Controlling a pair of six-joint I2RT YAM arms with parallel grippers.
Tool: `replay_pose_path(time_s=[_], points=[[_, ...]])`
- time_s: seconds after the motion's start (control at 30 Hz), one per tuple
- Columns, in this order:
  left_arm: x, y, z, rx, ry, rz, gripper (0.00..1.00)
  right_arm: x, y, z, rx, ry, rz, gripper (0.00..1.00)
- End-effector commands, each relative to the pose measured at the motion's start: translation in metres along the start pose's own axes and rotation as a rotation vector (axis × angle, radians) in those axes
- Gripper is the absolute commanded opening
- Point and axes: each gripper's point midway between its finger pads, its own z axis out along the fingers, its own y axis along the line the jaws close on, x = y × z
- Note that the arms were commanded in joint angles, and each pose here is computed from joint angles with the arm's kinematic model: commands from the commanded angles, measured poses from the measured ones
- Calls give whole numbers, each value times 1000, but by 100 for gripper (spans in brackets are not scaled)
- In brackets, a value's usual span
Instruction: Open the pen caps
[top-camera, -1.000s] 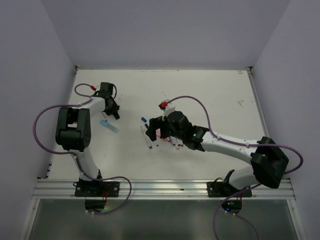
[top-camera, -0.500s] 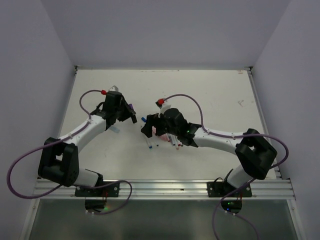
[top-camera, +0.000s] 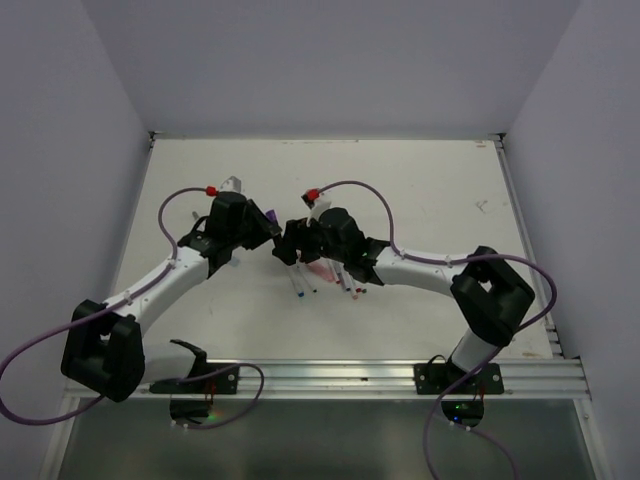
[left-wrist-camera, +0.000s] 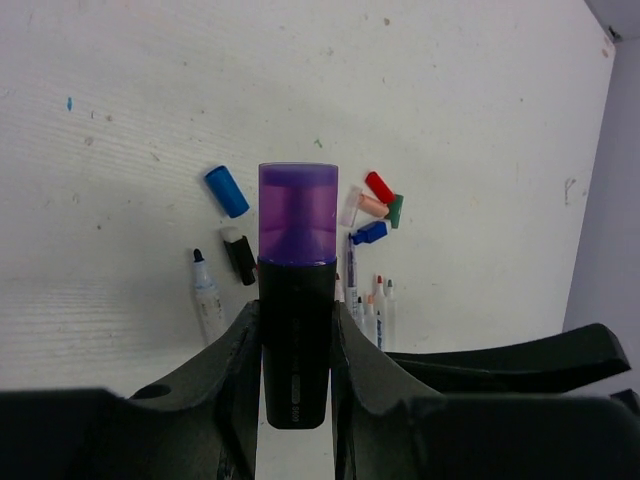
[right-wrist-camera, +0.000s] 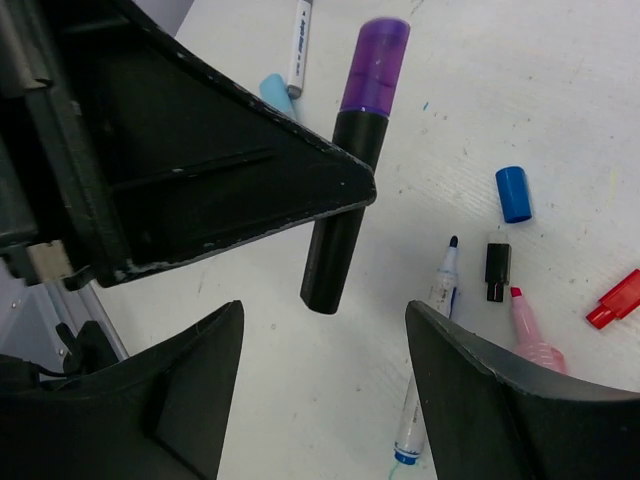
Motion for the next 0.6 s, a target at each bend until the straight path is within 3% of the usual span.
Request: replay_pose_path(time_s=[0.0,0.57], points=[[-9,-21,-12,74,-44,-15,3,-25,14,7,-50,-64,-4,69],[4,-35,-24,125,-42,7,2,-35,11,16,-79,-101,10,39]])
